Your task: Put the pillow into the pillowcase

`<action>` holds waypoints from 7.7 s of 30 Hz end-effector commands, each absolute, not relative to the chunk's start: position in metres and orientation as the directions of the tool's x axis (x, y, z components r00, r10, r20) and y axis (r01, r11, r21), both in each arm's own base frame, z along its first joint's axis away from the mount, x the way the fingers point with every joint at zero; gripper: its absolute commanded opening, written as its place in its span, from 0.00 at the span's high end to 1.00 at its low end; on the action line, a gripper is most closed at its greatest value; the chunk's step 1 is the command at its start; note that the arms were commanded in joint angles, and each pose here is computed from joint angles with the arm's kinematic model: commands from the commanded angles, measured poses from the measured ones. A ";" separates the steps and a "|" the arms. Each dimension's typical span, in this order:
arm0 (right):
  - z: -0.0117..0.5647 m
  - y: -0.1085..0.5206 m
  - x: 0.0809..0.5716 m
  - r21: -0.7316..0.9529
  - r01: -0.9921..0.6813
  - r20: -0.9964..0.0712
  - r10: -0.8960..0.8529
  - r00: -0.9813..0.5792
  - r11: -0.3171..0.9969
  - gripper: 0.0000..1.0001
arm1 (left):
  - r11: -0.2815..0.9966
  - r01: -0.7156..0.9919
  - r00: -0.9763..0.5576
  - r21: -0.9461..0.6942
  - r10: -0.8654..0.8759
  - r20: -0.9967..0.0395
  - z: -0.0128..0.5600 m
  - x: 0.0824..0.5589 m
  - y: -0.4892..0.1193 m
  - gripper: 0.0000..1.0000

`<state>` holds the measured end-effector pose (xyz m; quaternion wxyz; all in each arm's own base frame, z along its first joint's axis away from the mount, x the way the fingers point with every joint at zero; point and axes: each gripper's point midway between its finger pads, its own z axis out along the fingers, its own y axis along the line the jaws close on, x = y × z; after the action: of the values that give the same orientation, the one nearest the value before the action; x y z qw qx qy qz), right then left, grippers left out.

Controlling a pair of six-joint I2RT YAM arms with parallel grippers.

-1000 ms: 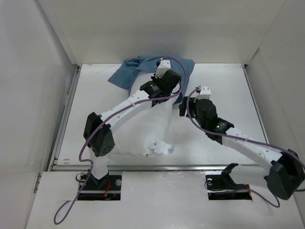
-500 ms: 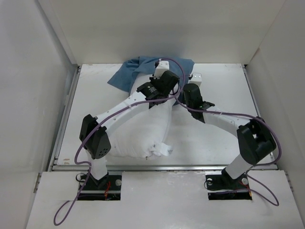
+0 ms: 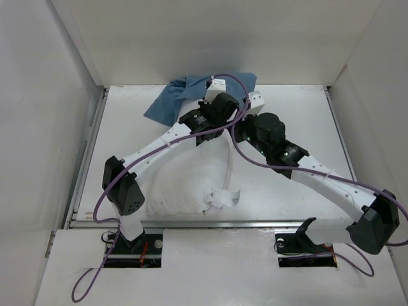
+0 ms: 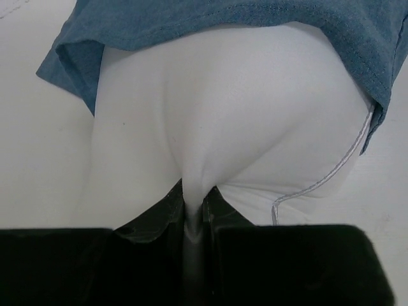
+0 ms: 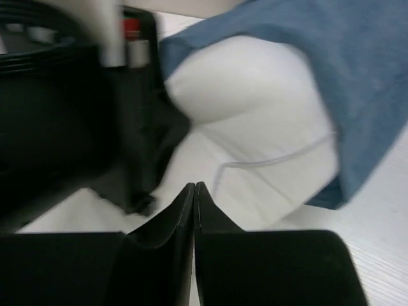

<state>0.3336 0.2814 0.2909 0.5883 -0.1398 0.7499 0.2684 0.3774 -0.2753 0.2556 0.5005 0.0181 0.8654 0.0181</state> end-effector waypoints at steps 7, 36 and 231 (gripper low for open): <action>0.205 0.199 0.382 0.200 -0.162 -0.910 0.121 -0.397 0.966 0.62 | 0.993 -0.053 -0.305 -0.105 -0.116 -0.945 0.348 0.372 -0.249 1.00; 0.226 0.233 0.504 0.411 -0.247 -0.909 0.374 -0.183 0.878 0.29 | 0.994 -0.042 -0.309 -0.099 -0.107 -0.945 0.352 0.367 -0.245 1.00; 0.208 0.346 0.358 0.288 -0.462 -0.724 -0.126 -0.679 0.839 0.66 | 0.905 -0.004 -0.478 -0.426 -0.376 -0.794 0.231 0.365 -0.268 1.00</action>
<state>0.3711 0.3430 0.2032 0.3644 -0.1665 0.8887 0.2231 0.3551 -0.2512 0.2123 0.4702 -0.0801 0.8685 -0.1352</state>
